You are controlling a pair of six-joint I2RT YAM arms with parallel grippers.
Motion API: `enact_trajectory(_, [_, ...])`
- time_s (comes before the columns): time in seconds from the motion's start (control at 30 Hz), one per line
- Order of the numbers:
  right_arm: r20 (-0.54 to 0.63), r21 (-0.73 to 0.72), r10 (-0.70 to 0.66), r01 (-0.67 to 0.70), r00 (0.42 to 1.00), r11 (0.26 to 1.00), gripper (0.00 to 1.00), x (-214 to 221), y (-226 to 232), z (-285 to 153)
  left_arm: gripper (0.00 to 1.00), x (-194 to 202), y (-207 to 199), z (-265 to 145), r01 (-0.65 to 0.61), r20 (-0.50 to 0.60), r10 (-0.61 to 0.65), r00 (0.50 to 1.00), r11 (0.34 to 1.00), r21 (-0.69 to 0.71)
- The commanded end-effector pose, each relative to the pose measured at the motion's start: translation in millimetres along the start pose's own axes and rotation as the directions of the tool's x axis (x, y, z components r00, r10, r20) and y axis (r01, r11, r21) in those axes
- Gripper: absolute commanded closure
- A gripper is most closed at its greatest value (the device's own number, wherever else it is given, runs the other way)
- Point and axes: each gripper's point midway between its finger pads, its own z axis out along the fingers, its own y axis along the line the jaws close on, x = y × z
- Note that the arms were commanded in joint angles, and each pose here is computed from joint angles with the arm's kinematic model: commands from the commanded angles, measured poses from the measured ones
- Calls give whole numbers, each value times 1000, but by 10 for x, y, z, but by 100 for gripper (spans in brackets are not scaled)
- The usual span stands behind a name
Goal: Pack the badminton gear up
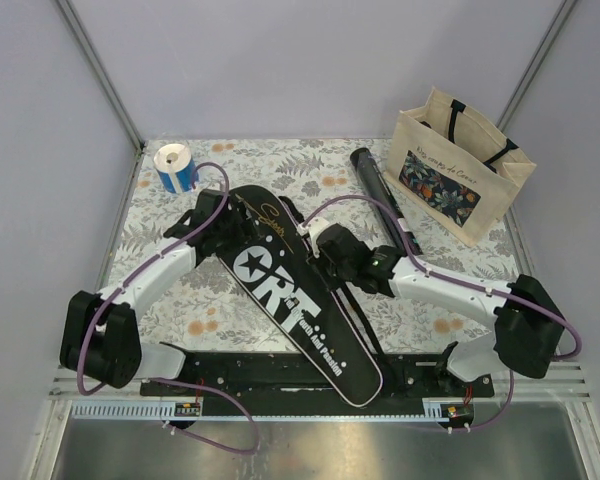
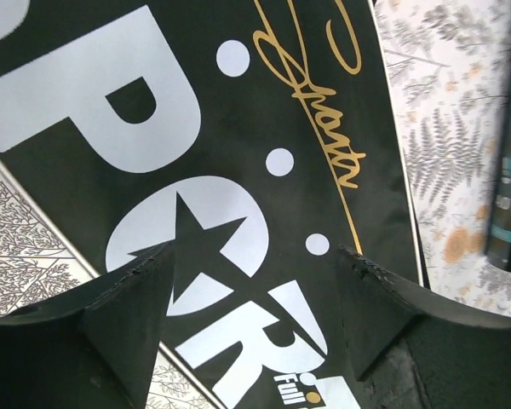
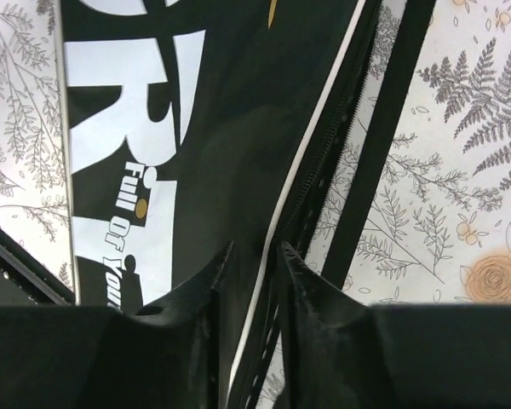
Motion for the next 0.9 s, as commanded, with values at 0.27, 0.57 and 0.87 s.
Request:
enact_trajectory(0.27, [-28,-252,345,-340,938,906,31,-492,-80,315,32,316,311,219,35,-77,-39,996,998,-48])
enact_trajectory(0.57, [-81,-273,371,-379,925,884,25,-572,-318,718,34,578,563,333,32,-129,-46,991,993,-111])
enact_trajectory(0.87, [-197,-334,395,-440,897,833,19,-371,-315,1049,37,671,653,384,26,-156,-48,987,990,-139])
